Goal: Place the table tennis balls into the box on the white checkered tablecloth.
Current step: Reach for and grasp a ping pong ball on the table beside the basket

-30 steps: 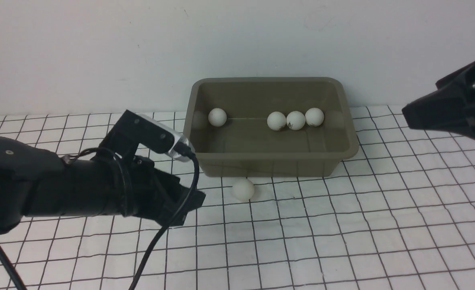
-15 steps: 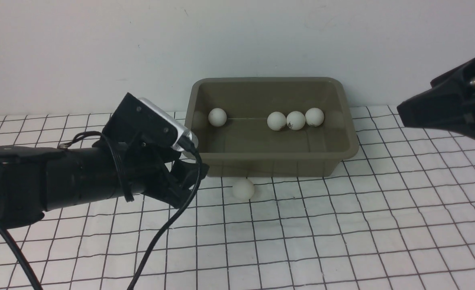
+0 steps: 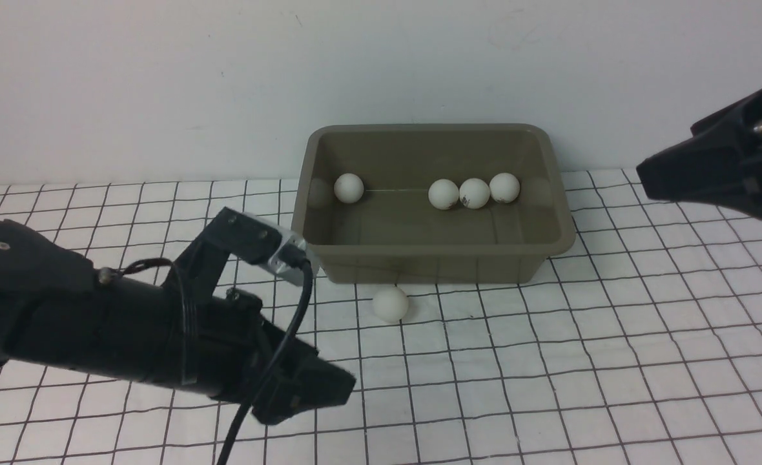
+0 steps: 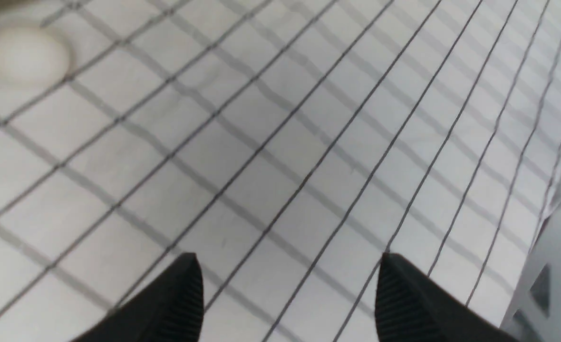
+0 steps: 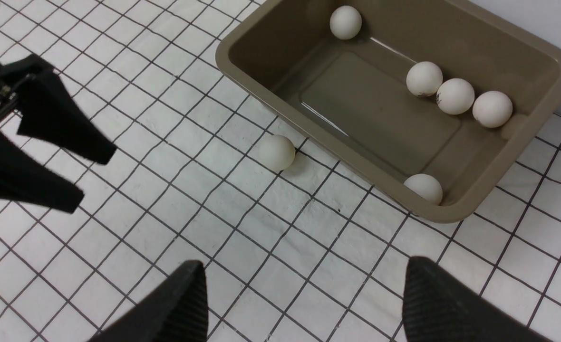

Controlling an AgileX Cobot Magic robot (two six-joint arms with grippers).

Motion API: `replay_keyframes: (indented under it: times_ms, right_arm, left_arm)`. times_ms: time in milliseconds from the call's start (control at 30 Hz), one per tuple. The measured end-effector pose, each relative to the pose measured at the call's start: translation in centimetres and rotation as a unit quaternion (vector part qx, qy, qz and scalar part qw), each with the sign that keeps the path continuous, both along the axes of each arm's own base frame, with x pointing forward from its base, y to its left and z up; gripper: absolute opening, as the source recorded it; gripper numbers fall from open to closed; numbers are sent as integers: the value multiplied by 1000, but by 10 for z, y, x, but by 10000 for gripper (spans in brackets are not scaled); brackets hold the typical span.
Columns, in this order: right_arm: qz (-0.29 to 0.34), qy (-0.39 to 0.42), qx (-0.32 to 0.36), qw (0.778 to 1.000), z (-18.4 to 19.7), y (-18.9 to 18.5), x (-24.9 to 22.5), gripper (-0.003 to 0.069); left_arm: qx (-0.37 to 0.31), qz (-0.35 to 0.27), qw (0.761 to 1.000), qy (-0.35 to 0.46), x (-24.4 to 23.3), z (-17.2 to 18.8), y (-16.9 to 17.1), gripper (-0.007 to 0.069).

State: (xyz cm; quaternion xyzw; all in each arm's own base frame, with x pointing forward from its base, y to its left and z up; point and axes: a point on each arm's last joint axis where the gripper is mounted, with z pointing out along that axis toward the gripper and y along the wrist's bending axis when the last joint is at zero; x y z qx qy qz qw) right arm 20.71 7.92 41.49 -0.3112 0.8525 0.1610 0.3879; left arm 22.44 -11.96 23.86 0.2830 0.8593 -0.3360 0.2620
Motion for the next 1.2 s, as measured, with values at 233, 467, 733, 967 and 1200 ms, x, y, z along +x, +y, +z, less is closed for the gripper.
replay_keyframes:
  times_ms: [233,467,733,967,1200]
  right_arm:
    - [-1,-5,0,1000,0,0,1,495]
    - [2,-16,-3,1000,1,0,2,495]
    - [0,-19,-2,1000,2,0,2,495]
    - [-1,-21,0,1000,2,0,3,495]
    - [0,-22,0,1000,2,0,3,495]
  left_arm:
    - [169,77,980,73,-7,-16,29,440]
    - [193,150,969,-26,13,-11,38,440]
    - [183,186,946,-193,37,6,41,440]
    - [182,200,924,-271,42,19,38,437]
    - [155,128,931,-306,18,36,6,372]
